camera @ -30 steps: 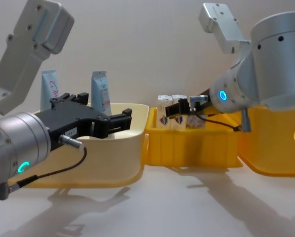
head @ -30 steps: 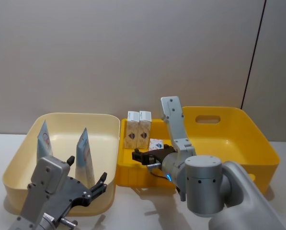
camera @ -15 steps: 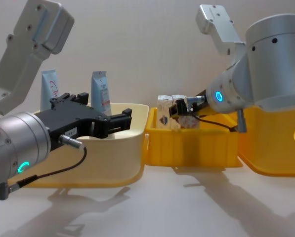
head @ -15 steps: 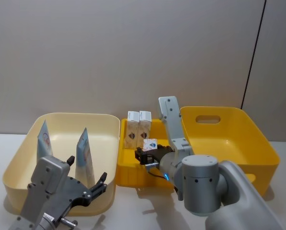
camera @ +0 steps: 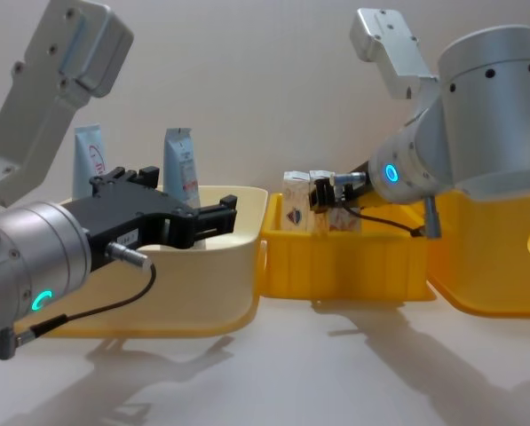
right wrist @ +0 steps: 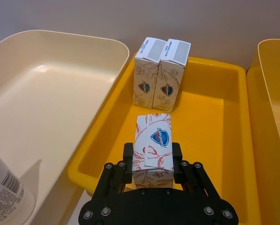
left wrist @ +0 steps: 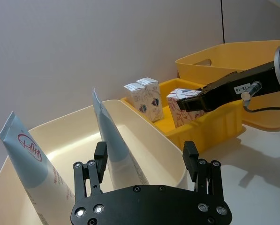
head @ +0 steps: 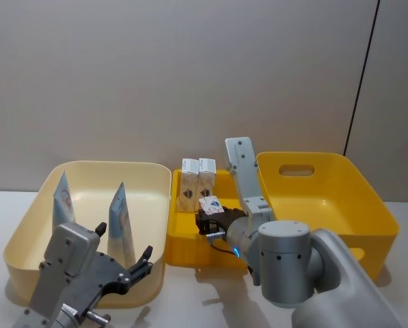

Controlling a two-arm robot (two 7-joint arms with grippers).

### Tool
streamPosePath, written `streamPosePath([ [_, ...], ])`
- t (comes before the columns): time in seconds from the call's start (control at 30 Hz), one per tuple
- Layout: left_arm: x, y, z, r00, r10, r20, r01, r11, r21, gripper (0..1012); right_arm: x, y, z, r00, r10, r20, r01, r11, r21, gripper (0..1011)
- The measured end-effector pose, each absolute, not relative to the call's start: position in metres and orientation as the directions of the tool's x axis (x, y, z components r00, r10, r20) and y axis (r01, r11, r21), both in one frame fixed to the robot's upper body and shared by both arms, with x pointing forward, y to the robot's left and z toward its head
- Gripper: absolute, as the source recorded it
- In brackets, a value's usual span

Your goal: Bimanual collaborative sorting of washing and personal care products

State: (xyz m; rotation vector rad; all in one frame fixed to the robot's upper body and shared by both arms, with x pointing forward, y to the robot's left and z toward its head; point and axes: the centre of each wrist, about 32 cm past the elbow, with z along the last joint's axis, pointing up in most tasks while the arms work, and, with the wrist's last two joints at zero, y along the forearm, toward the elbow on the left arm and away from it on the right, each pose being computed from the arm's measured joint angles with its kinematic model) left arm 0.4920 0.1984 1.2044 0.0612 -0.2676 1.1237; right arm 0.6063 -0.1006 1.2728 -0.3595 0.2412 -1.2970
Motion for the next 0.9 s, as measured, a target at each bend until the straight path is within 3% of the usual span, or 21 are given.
streamPosePath([
  [0.37, 0.492, 0.198, 1.204, 0.404, 0.882, 0.242, -0.897, 0.434, -0.086, 1003, 0.605, -0.102, 1.275, 0.263, -0.964, 0.03, 0.9, 0.234, -0.368, 453],
  [0.9, 0.492, 0.198, 1.204, 0.404, 0.882, 0.242, -0.897, 0.434, -0.086, 1003, 0.598, -0.107, 1.299, 0.298, -0.954, 0.043, 0.942, 0.287, -0.175, 453],
])
